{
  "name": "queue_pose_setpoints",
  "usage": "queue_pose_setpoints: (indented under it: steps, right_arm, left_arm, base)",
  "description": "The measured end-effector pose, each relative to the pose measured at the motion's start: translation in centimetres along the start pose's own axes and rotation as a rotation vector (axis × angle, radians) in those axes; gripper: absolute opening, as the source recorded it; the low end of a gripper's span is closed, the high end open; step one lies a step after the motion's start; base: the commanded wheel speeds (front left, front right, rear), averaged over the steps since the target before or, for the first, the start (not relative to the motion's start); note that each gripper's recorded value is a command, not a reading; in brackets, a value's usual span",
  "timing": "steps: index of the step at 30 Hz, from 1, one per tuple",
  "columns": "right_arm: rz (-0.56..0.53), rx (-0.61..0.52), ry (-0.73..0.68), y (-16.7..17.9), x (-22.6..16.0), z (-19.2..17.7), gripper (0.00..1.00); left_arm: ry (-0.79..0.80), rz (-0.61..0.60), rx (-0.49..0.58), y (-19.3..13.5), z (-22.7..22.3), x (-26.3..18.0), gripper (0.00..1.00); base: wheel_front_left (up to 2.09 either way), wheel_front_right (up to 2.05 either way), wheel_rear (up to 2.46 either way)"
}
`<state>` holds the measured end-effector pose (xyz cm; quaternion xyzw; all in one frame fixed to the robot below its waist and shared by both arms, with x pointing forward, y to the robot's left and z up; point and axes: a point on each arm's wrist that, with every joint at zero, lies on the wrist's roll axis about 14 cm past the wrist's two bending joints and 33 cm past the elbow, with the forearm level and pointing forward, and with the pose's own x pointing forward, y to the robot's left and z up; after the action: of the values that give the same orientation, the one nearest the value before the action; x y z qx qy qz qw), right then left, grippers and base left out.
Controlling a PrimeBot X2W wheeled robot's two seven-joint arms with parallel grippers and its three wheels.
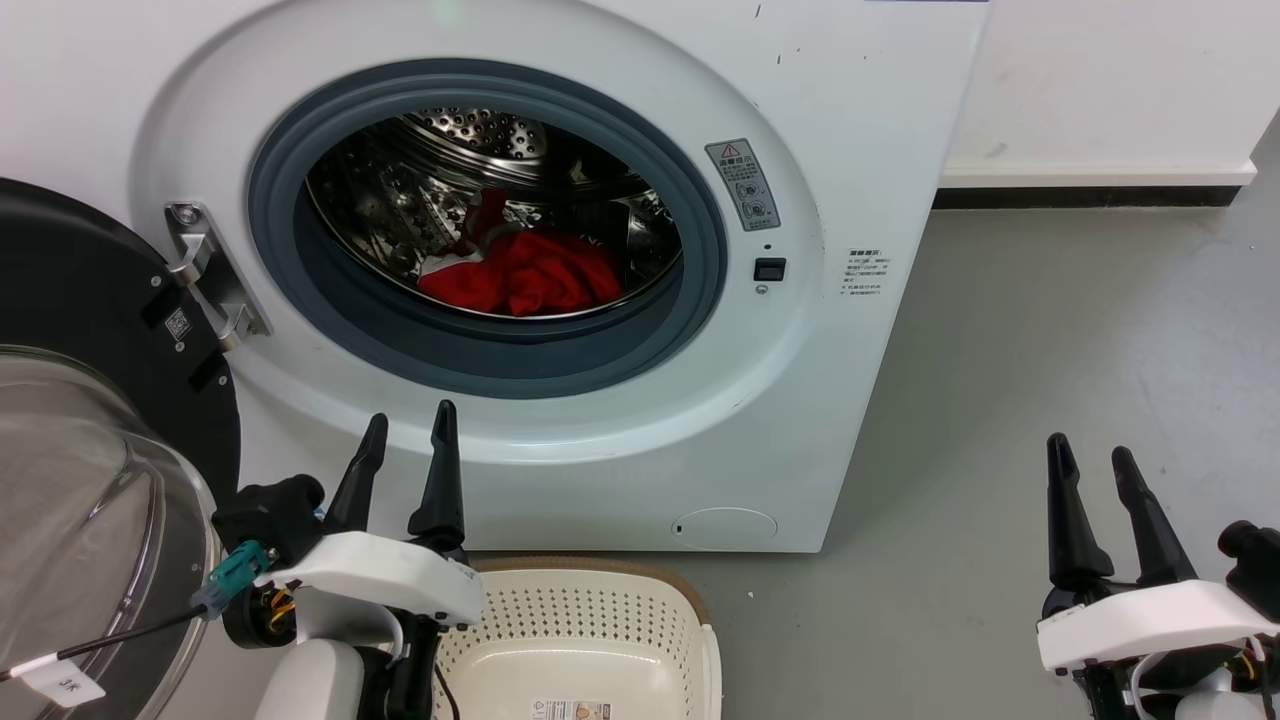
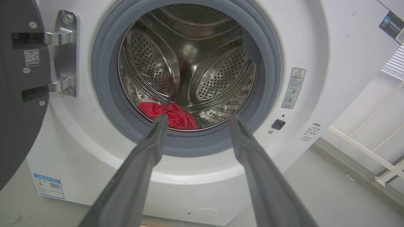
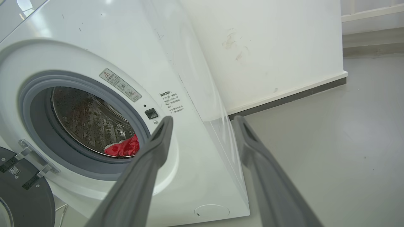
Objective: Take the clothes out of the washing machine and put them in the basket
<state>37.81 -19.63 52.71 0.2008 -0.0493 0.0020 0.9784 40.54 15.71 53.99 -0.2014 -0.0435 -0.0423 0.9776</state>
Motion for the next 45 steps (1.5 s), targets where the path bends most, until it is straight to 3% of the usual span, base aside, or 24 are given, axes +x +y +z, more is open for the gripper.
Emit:
queue_pose_setpoints:
  steps: [15,45]
  right_arm:
    - [0.042,-0.145,-0.008,1.0,0.3,0.0,1.00]
    - [0.095,-0.387,-0.008,1.8,0.5,-0.3,1.00]
  left_arm:
    - [-0.020,-0.023,0.161,-0.5,0.1,0.3,1.00]
    - [-0.039,-0.047,0.385,-0.6,-0.3,0.4,1.00]
  base:
    - [0.00,0.00,0.00]
    - [0.00,0.00,0.00]
